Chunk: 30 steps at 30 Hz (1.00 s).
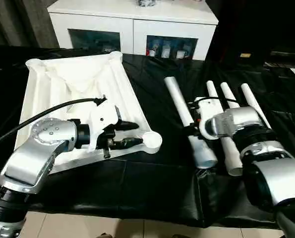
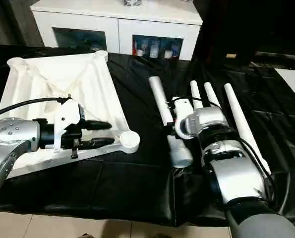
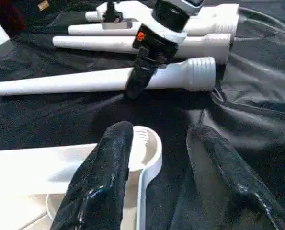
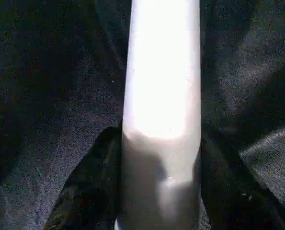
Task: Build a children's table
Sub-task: Pick table leg
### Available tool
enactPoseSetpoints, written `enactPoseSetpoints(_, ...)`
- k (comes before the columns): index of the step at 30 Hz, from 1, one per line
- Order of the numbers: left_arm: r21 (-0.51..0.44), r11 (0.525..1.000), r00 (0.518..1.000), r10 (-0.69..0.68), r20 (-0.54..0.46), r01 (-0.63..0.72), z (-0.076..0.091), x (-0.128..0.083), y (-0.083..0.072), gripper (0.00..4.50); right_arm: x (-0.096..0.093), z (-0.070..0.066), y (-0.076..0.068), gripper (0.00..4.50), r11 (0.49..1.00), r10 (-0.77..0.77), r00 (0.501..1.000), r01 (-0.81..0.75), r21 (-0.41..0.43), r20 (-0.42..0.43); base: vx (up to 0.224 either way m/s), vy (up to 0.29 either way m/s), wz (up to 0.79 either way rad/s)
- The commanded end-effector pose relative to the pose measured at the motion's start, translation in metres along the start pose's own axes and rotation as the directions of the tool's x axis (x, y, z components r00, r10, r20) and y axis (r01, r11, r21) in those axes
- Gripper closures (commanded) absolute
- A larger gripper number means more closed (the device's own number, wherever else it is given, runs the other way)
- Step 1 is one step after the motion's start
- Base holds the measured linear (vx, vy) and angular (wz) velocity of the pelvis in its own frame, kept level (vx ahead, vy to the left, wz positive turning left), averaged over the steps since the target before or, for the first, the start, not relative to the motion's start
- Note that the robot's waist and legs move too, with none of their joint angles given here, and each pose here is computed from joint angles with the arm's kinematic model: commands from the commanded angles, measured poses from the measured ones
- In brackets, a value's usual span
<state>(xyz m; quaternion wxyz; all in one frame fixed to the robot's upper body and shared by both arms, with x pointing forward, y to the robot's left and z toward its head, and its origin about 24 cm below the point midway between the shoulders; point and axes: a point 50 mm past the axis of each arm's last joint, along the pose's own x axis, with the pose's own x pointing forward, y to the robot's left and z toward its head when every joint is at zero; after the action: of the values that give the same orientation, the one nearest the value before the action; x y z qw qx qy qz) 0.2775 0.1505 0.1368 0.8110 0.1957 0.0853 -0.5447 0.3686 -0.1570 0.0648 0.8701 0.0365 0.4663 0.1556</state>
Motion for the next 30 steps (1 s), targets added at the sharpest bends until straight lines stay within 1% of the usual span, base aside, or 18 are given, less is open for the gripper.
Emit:
enactPoseSetpoints(1, 0.032, 0.998, 0.999, 0.049, 0.007, -0.049, 0.005, 0.0, 0.003, 2.34, -0.006, 0.002, -0.007, 2.65, 0.999, -0.004, 1.0, 0.003, 0.043, 0.025, 0.0, 0.0, 0.0)
enactPoseSetpoints(5, 0.021, 0.993, 0.993, 0.113, 0.029, -0.113, 0.005, 0.0, 0.008, 2.34, -0.011, 0.007, -0.009, 2.7, 0.997, 0.021, 0.998, -0.026, 0.072, 0.059, 0.0, 0.0, 0.0)
enactPoseSetpoints(7, 0.011, 0.983, 0.982, 0.182, 0.047, -0.183, 0.006, 0.0, 0.013, 2.34, -0.018, 0.013, -0.008, 2.7, 0.996, 0.051, 0.993, -0.059, 0.07, 0.106, 0.0, 0.0, 0.0)
enactPoseSetpoints(8, -0.019, 0.963, 0.961, 0.269, 0.068, -0.268, 0.007, 0.002, 0.021, 2.34, -0.026, 0.021, -0.004, 2.7, 0.991, 0.108, 0.974, -0.122, 0.061, 0.198, 0.0, 0.0, 0.0)
enactPoseSetpoints(9, -0.031, 0.956, 0.953, 0.293, 0.077, -0.292, 0.008, 0.002, 0.023, 2.34, -0.028, 0.023, -0.003, 2.7, 0.989, 0.121, 0.967, -0.136, 0.05, 0.224, 0.0, 0.0, 0.0)
enactPoseSetpoints(10, -0.132, 0.912, 0.908, 0.403, 0.119, -0.387, 0.012, 0.007, 0.033, 2.34, -0.041, 0.033, 0.005, 2.7, 0.975, 0.21, 0.893, -0.224, -0.013, 0.399, 0.0, 0.0, 0.0)
enactPoseSetpoints(11, -0.157, 0.904, 0.899, 0.419, 0.127, -0.399, 0.013, 0.008, 0.034, 2.34, -0.044, 0.034, 0.006, 2.7, 0.97, 0.229, 0.871, -0.241, -0.029, 0.434, 0.0, 0.0, 0.0)
enactPoseSetpoints(13, -0.3, 0.882, 0.878, 0.432, 0.204, -0.364, 0.024, 0.015, 0.034, 2.06, -0.058, 0.033, 0.014, 2.7, 0.946, 0.321, 0.781, -0.293, -0.14, 0.536, 0.0, 0.0, 0.0)
enactPoseSetpoints(14, -0.324, 0.88, 0.877, 0.427, 0.221, -0.347, 0.026, 0.016, 0.033, 1.96, -0.059, 0.032, 0.015, 2.7, 0.941, 0.336, 0.769, -0.298, -0.161, 0.543, 0.0, 0.0, 0.0)
enactPoseSetpoints(15, -0.418, 0.875, 0.867, 0.39, 0.309, -0.245, 0.038, 0.021, 0.028, 1.88, -0.066, 0.027, 0.017, 2.7, 0.911, 0.409, 0.726, -0.364, -0.196, 0.553, 0.0, 0.0, 0.0)
enactPoseSetpoints(17, -0.487, 0.869, 0.841, 0.328, 0.431, -0.089, 0.056, 0.028, 0.019, 1.79, -0.077, 0.02, 0.02, 2.71, 0.842, 0.521, 0.637, -0.492, -0.222, 0.568, 0.0, 0.0, 0.0)
enactPoseSetpoints(19, -0.499, 0.866, 0.818, 0.278, 0.504, 0.013, 0.068, 0.034, 0.014, 1.54, -0.088, 0.015, 0.024, 2.71, 0.762, 0.613, 0.54, -0.597, -0.251, 0.576, 0.0, 0.0, 0.0)
enactPoseSetpoints(21, -0.511, 0.856, 0.799, 0.254, 0.545, 0.076, 0.078, 0.039, 0.012, 1.5, -0.095, 0.012, 0.029, 2.71, 0.708, 0.662, 0.475, -0.651, -0.274, 0.581, 0.0, 0.0, 0.0)
enactPoseSetpoints(22, -0.511, 0.851, 0.789, 0.229, 0.57, 0.122, 0.085, 0.041, 0.01, 1.43, -0.1, 0.011, 0.034, 2.71, 0.665, 0.697, 0.421, -0.681, -0.306, 0.58, 0.0, 0.0, 0.0)
enactPoseSetpoints(23, -0.507, 0.85, 0.783, 0.216, 0.583, 0.143, 0.088, 0.042, 0.01, 1.19, -0.102, 0.01, 0.036, 2.71, 0.65, 0.709, 0.402, -0.691, -0.316, 0.58, 0.0, 0.0, 0.0)
enactPoseSetpoints(26, -0.504, 0.846, 0.77, 0.204, 0.605, 0.172, 0.096, 0.042, 0.011, 1.08, -0.108, 0.008, 0.041, 2.71, 0.613, 0.74, 0.362, -0.71, -0.347, 0.567, 0.0, 0.0, 0.0)
enactPoseSetpoints(27, -0.51, 0.84, 0.767, 0.2, 0.609, 0.186, 0.099, 0.041, 0.011, 0.91, -0.111, 0.006, 0.042, 2.71, 0.596, 0.755, 0.347, -0.718, -0.361, 0.557, 0.0, 0.0, 0.0)
enactPoseSetpoints(30, -0.517, 0.835, 0.768, 0.201, 0.608, 0.191, 0.101, 0.041, 0.012, 0.67, -0.113, 0.003, 0.045, 2.71, 0.581, 0.769, 0.34, -0.726, -0.369, 0.541, 0.0, 0.0, 0.0)
